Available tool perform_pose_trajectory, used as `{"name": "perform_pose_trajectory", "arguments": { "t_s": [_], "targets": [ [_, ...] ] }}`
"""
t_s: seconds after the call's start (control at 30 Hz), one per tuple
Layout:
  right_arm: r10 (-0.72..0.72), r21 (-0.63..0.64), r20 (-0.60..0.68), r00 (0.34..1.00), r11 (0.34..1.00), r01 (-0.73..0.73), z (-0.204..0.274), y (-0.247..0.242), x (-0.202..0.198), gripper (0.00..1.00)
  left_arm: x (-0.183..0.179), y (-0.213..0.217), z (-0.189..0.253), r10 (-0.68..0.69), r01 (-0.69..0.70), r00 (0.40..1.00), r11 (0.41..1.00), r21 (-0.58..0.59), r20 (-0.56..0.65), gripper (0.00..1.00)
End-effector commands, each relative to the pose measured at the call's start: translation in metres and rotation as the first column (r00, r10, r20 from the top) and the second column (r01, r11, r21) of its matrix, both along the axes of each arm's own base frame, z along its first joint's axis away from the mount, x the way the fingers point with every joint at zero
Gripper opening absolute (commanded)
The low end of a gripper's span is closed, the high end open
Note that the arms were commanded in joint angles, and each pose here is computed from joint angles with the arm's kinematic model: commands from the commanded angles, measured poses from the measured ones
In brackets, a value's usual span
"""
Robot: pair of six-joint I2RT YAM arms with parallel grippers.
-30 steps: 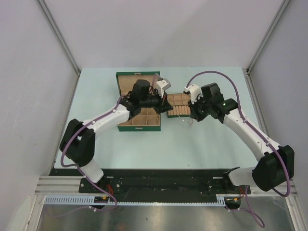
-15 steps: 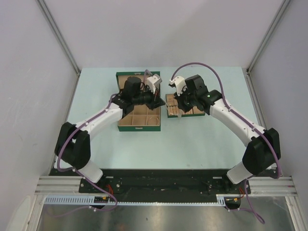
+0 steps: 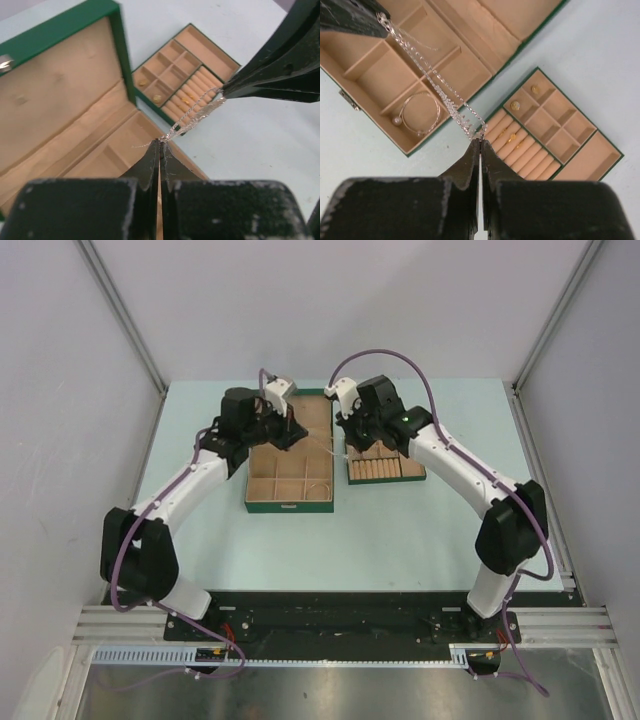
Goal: Organize the mixed jewelry
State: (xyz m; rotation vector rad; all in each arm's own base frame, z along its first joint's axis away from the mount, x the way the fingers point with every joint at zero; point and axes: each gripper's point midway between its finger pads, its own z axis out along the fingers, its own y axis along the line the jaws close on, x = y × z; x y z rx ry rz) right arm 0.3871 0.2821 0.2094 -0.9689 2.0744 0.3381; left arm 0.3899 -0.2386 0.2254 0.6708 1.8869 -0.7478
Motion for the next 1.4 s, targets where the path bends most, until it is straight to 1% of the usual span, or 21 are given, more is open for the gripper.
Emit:
{"name": "perform_pose_trajectory", "arguments": {
  "t_s": [0.0,0.07,0.1,0.2,0.23,0.3,0.33,0.4,0.47,0.53,0.57,0.6,0.8,1.0,1.2,1.37],
  "targets": [
    [0.014,0.018,0.047,0.999,1.0,-0.014,0.012,0.024,0.017,0.0,0.013,0.035,0.02,0.077,-0.079,0.994,0.997,0.024,0.073,0.0],
    [0.022,0.026,0.065,0.998,0.999,-0.023,0.018,0.033,0.022,0.0,0.019,0.045,0.02,0.101,-0.103,0.992,0.994,0.032,0.078,0.0],
    [0.03,0.013,0.056,0.998,0.999,-0.031,0.01,0.041,0.022,0.0,0.022,0.048,0.019,0.11,-0.113,0.991,0.993,0.036,0.077,0.0],
    [0.033,0.012,0.084,0.996,0.999,-0.034,0.013,0.054,0.03,0.0,0.03,0.057,0.016,0.136,-0.14,0.988,0.989,0.043,0.075,0.0],
    [0.04,0.003,0.079,0.996,0.999,-0.04,0.005,0.062,0.032,0.0,0.032,0.059,0.015,0.142,-0.146,0.987,0.988,0.047,0.075,0.0],
    [0.035,0.014,0.109,0.993,0.999,-0.036,0.015,0.07,0.04,0.0,0.039,0.065,0.017,0.158,-0.163,0.984,0.986,0.046,0.084,0.0],
    [0.041,0.001,0.1,0.994,0.999,-0.041,0.005,0.077,0.042,0.0,0.042,0.067,0.012,0.167,-0.171,0.983,0.984,0.052,0.072,0.0],
    [0.033,0.003,0.125,0.992,0.999,-0.033,0.011,0.083,0.051,0.0,0.048,0.072,0.015,0.183,-0.187,0.98,0.981,0.051,0.082,0.0],
    [0.031,-0.012,0.122,0.992,0.999,-0.03,0.001,0.089,0.058,0.0,0.054,0.077,0.012,0.198,-0.203,0.977,0.978,0.057,0.079,0.0],
    [0.024,0.0,0.145,0.989,1.0,-0.024,0.011,0.094,0.065,0.0,0.059,0.079,0.01,0.207,-0.212,0.975,0.976,0.058,0.077,0.0],
    [0.025,-0.006,0.137,0.99,1.0,-0.024,0.003,0.097,0.068,0.0,0.062,0.08,0.008,0.211,-0.215,0.975,0.975,0.061,0.075,0.0],
    [0.004,-0.016,0.149,0.989,1.0,-0.001,0.004,0.094,0.073,0.0,0.065,0.08,0.008,0.214,-0.218,0.974,0.974,0.062,0.074,0.0],
    [-0.03,-0.012,0.182,0.983,0.999,0.033,0.006,0.095,0.085,0.0,0.079,0.086,0.0,0.237,-0.242,0.969,0.968,0.068,0.064,0.0],
    [-0.086,0.005,0.219,0.972,0.996,0.087,0.016,0.087,0.097,0.0,0.094,0.087,0.006,0.249,-0.255,0.965,0.965,0.065,0.082,0.0],
    [-0.123,0.016,0.226,0.966,0.992,0.123,0.019,0.08,0.101,0.0,0.104,0.084,0.004,0.253,-0.256,0.965,0.965,0.052,0.069,0.0],
    [-0.156,0.024,0.257,0.954,0.988,0.155,0.024,0.075,0.106,0.0,0.113,0.083,-0.001,0.271,-0.273,0.961,0.961,0.036,0.06,0.0]
  ]
}}
